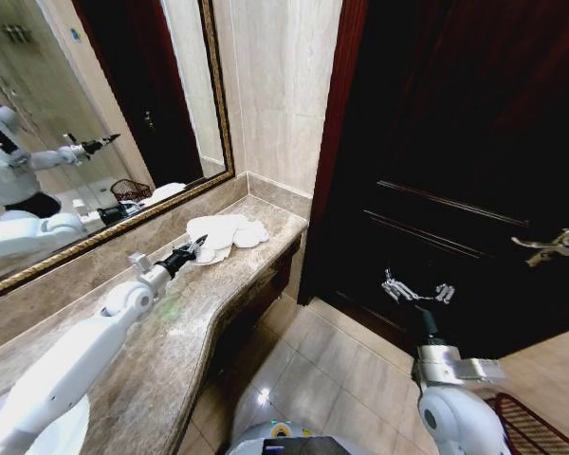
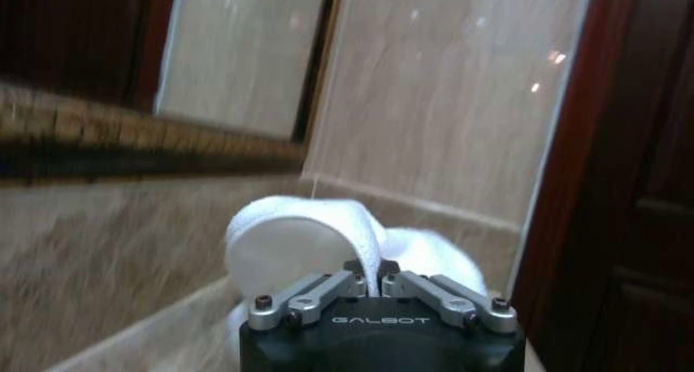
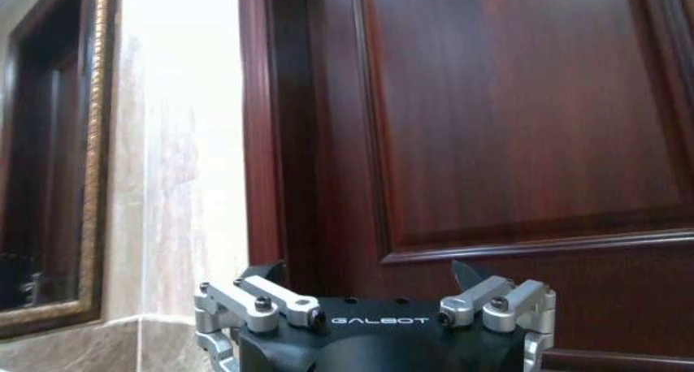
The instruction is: Discard the used towel into the hamper.
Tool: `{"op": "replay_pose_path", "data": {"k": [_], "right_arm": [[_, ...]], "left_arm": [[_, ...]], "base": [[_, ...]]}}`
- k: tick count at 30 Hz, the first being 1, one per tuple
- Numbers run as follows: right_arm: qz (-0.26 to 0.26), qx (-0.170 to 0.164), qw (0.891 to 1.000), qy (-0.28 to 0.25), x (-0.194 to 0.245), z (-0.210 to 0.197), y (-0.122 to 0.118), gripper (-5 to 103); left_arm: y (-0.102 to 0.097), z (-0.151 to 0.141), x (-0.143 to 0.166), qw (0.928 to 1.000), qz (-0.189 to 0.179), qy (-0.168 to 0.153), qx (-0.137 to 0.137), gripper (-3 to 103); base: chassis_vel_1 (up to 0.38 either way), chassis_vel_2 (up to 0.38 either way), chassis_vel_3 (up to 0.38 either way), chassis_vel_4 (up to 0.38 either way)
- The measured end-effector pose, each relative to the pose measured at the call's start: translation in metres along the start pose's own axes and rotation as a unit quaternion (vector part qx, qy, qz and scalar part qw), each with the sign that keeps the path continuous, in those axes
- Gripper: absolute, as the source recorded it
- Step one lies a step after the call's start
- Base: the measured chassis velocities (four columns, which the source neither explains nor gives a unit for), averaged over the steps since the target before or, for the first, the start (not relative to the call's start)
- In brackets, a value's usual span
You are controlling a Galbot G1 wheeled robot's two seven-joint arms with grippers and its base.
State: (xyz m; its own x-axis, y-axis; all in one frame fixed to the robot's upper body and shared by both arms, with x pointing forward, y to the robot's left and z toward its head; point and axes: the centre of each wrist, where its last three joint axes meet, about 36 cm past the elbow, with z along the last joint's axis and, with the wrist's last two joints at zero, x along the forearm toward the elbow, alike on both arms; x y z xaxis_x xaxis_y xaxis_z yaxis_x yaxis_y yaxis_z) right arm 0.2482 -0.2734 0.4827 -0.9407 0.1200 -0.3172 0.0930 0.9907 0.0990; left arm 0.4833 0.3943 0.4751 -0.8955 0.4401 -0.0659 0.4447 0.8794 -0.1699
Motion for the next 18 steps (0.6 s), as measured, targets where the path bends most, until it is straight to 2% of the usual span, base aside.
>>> {"op": "replay_pose_path", "data": {"k": [3, 4, 5, 6, 7, 8, 11, 12, 15, 16, 18], "right_arm": [[0.003, 0.000, 1.000, -0.003, 0.001, -0.001, 0.000, 100], [0.003, 0.000, 1.000, -0.003, 0.001, -0.001, 0.000, 100], [0.003, -0.001, 1.000, -0.003, 0.002, -0.002, 0.000, 100], [0.002, -0.002, 1.000, -0.004, 0.003, -0.002, 0.000, 100], [0.002, -0.005, 1.000, -0.005, 0.003, -0.003, 0.000, 100], [0.002, -0.005, 1.000, -0.005, 0.003, -0.003, 0.000, 100], [0.002, -0.007, 1.000, -0.011, 0.003, -0.002, 0.000, 100], [0.002, -0.007, 1.000, -0.011, 0.003, -0.002, 0.000, 100], [0.003, -0.010, 1.000, -0.015, 0.002, -0.002, 0.000, 100], [0.003, -0.010, 1.000, -0.015, 0.002, -0.002, 0.000, 100], [0.004, -0.012, 1.000, -0.017, 0.002, -0.002, -0.001, 100]], "left_arm": [[-0.017, -0.008, 0.010, 0.9995, 0.014, -0.026, -0.012, 2], [-0.017, -0.008, 0.010, 0.9995, 0.014, -0.026, -0.012, 2], [-0.032, -0.011, 0.018, 0.9988, 0.019, -0.040, -0.022, 2], [-0.039, -0.013, 0.021, 0.9984, 0.020, -0.045, -0.027, 2], [-0.057, -0.017, 0.029, 0.9973, 0.022, -0.060, -0.037, 2], [-0.057, -0.017, 0.029, 0.9973, 0.022, -0.060, -0.037, 2], [-0.092, -0.030, 0.046, 0.9951, 0.008, -0.088, -0.044, 2], [-0.092, -0.030, 0.046, 0.9951, 0.008, -0.088, -0.044, 2], [-0.125, -0.052, 0.062, 0.9915, 0.005, -0.122, -0.046, 2], [-0.125, -0.052, 0.062, 0.9915, 0.005, -0.122, -0.046, 2], [-0.142, -0.067, 0.072, 0.9883, 0.005, -0.143, -0.054, 2]], "base": [[0.000, 0.000, 0.000, 0.000], [0.000, 0.000, 0.000, 0.000], [0.000, 0.000, 0.000, 0.000], [0.000, 0.000, 0.000, 0.000], [0.000, 0.000, 0.000, 0.000], [0.000, 0.000, 0.000, 0.000], [0.000, 0.000, 0.000, 0.000], [0.000, 0.000, 0.000, 0.000], [0.000, 0.000, 0.000, 0.000], [0.000, 0.000, 0.000, 0.000], [0.000, 0.000, 0.000, 0.000]]}}
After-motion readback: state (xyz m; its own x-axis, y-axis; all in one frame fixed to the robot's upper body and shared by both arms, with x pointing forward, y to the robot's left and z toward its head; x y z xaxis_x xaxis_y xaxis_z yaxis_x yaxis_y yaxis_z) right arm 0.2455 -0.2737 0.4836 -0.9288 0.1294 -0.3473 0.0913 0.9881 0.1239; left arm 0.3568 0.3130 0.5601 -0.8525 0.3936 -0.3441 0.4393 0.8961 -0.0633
